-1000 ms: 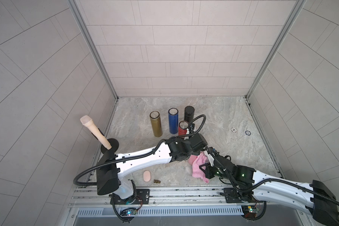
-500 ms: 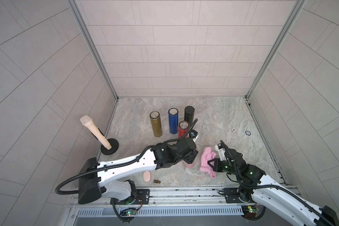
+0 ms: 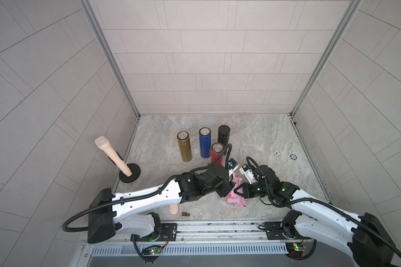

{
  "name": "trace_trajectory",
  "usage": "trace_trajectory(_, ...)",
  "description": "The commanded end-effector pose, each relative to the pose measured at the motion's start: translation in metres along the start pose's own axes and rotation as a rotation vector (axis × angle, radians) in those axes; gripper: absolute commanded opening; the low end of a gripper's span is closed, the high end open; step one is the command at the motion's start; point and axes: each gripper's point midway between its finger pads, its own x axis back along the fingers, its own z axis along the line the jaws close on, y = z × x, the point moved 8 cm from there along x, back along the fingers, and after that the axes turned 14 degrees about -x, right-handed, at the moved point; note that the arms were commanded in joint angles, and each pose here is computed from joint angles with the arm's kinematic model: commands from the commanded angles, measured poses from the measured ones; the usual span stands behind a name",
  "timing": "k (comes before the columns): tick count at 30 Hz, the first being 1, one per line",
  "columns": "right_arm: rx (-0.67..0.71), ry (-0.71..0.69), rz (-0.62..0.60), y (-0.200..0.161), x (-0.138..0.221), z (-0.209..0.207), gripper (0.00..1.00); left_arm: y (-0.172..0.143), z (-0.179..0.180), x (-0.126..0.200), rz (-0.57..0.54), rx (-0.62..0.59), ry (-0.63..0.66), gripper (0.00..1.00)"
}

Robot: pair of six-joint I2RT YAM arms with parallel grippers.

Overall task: Wipe the surface of the thermos
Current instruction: Wipe the dirt from the surface of the thermos.

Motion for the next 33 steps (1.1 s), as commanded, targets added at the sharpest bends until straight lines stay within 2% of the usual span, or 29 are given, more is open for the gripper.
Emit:
trace_trajectory(1,0.100,0.115,-0.054,0.012,0.023,0.037,0.00,0.011,0.003,0.002,-0.080,0.000,0.022,0.00)
trace_trajectory(5,0.143,0.158,-0.090,0.020,0.043,0.062,0.00,0.005,0.001,0.000,-0.083,0.014,0.011,0.00)
trace_trajectory(9,0.161,0.188,-0.096,0.026,0.047,0.075,0.00,0.004,0.003,0.003,-0.093,0.024,0.021,0.00)
trace_trajectory(15,0.068,0.111,-0.057,0.010,0.017,0.025,0.00,0.003,0.005,0.000,-0.112,0.068,0.053,0.00)
trace_trajectory(17,0.035,0.046,-0.059,0.001,0.010,0.002,0.00,0.003,0.006,-0.004,-0.103,0.096,0.072,0.00)
trace_trajectory(21,0.011,-0.061,-0.072,-0.013,0.014,-0.023,0.00,0.006,0.015,-0.011,-0.063,0.193,0.175,0.00)
trace_trajectory(27,0.157,0.090,-0.173,-0.034,0.035,0.002,0.00,0.017,0.022,-0.007,0.032,0.408,0.330,0.00)
trace_trajectory(30,0.223,0.183,-0.226,-0.041,0.041,0.016,0.00,0.022,0.018,-0.009,0.076,0.512,0.353,0.00)
trace_trajectory(33,0.264,0.237,-0.238,-0.045,0.043,0.029,0.00,0.029,0.010,-0.016,0.131,0.552,0.328,0.00)
